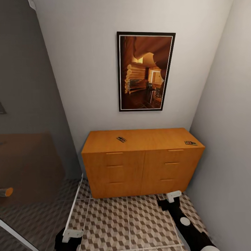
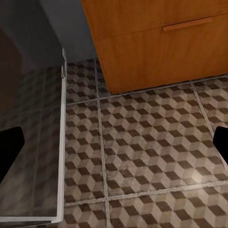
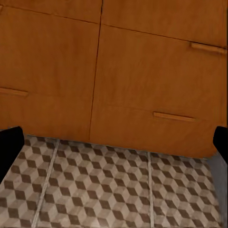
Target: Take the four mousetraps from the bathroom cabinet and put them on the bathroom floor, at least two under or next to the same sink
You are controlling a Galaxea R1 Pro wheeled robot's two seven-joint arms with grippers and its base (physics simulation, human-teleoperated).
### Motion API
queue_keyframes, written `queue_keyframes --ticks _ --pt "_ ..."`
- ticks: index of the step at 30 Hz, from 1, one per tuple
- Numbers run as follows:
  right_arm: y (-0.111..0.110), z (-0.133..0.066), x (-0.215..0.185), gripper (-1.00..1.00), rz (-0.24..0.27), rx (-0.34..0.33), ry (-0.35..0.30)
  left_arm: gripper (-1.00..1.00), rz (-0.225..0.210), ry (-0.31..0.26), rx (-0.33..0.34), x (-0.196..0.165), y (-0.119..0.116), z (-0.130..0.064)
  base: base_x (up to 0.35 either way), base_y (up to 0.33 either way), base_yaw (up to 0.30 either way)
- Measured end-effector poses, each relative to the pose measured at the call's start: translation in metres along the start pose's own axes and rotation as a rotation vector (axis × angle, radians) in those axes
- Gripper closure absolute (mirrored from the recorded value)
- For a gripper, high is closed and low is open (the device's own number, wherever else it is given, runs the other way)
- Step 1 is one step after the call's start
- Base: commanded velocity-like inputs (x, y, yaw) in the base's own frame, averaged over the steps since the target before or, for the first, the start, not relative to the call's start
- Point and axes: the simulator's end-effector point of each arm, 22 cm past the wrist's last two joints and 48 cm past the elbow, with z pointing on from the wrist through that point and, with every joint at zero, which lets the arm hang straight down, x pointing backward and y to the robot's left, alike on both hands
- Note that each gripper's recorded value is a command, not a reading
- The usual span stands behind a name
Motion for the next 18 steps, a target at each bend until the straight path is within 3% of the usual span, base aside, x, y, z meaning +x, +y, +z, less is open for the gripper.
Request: queue_keyframes --ticks 4,9,18 --pt "-0.006 0.008 -0.042 -1.0 -0.001 0.016 -0.025 -1.0 0.0 0.0 0.0 0.0 0.0 0.0 0.0 0.0 0.0" --pt "0.001 0.011 -0.083 -1.0 0.013 0.016 -0.036 -1.0 0.0 0.001 -0.001 0.0 0.0 0.0 0.0 0.0 0.0" --pt "0.008 0.001 -0.162 -1.0 0.043 0.02 -0.054 -1.0 0.0 0.001 -0.001 0.0 0.0 0.0 0.0 0.0 0.0"
